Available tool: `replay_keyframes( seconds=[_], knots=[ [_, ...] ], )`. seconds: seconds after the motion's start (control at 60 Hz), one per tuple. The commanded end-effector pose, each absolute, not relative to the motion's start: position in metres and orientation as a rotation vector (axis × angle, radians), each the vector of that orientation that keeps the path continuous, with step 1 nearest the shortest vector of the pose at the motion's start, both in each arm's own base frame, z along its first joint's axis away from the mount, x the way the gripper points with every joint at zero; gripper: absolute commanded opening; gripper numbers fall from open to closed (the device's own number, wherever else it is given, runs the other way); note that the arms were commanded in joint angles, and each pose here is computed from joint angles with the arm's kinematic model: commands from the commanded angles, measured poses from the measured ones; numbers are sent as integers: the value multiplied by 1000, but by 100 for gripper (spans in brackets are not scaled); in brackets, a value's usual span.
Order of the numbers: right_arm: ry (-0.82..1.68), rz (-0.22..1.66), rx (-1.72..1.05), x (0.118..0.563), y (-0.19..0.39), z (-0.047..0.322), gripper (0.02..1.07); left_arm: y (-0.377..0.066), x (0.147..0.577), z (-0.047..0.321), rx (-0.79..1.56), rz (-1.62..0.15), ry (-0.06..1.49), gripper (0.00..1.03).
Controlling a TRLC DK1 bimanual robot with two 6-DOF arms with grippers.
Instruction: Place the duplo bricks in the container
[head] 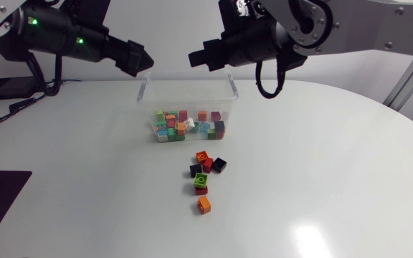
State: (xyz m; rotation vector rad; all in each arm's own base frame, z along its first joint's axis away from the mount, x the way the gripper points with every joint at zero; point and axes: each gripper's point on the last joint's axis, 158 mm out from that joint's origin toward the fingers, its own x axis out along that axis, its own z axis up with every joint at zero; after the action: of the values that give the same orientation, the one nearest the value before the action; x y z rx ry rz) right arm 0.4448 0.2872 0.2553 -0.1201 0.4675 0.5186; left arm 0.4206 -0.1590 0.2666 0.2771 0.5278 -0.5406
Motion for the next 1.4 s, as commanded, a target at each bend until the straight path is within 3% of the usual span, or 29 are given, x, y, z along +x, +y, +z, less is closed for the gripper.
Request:
replay_keyframes(
  seconds=[0.0, 0.417, 0.817, 0.867, 0.983, 1.033, 1.1, 1.383],
  knots=[
    [458, 522, -124, 459, 293, 249, 30, -157, 398, 246, 317, -574, 566, 98],
    [452, 511, -117, 502, 310, 222, 30, -155, 329, 175, 386, -691, 661, 98],
    [539, 501, -134, 535, 313, 183, 33, -161, 303, 149, 430, -749, 694, 98],
    [546, 492, -138, 540, 313, 179, 40, -165, 296, 142, 440, -771, 707, 98],
    [558, 471, -144, 547, 311, 178, 86, -177, 286, 123, 456, -814, 726, 98],
    [556, 467, -145, 547, 310, 181, 96, -181, 284, 114, 461, -829, 738, 98],
    [551, 464, -144, 546, 308, 186, 101, -186, 282, 104, 467, -845, 745, 98],
    [540, 441, -125, 510, 250, 220, 101, -207, 282, 67, 498, -904, 795, 98]
  ],
)
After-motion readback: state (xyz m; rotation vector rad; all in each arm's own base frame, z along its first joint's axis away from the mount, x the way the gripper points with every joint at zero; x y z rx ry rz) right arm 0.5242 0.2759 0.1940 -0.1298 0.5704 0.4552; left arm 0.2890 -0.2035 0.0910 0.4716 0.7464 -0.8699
